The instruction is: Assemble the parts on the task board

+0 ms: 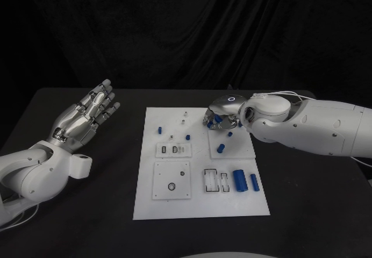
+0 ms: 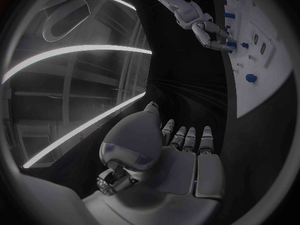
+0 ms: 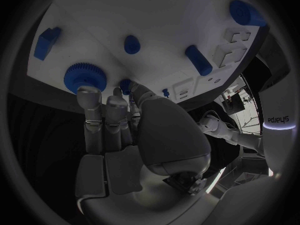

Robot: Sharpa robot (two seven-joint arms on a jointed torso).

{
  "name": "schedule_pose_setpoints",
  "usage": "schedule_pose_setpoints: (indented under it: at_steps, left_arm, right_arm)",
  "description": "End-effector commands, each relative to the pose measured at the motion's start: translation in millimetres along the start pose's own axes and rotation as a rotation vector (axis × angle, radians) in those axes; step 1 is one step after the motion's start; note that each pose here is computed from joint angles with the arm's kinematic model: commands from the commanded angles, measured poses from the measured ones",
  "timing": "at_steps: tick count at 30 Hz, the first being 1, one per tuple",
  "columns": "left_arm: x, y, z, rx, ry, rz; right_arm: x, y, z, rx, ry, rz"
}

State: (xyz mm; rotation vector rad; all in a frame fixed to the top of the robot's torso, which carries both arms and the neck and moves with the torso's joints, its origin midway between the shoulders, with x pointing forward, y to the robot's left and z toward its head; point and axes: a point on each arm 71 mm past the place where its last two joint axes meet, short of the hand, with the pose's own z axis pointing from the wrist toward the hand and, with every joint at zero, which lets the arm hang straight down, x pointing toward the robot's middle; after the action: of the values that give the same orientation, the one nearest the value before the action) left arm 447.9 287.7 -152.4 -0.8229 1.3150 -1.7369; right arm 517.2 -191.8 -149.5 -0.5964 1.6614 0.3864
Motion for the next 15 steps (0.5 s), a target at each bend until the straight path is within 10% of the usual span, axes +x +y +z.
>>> schedule_pose_setpoints:
  at_steps: [1,15]
  left_arm:
    - [1.1,-19.3,-1.5,0.271,0.016,-0.024]
    - [-1.0,-18.4,-2.6,0.262,0.017,-0.025]
  right_arm:
    - [0.9,-1,0.2,-0.010,-0.022,-0.007]
    - [-11.8,3,-7.0,-0.073,-0.182,0.001]
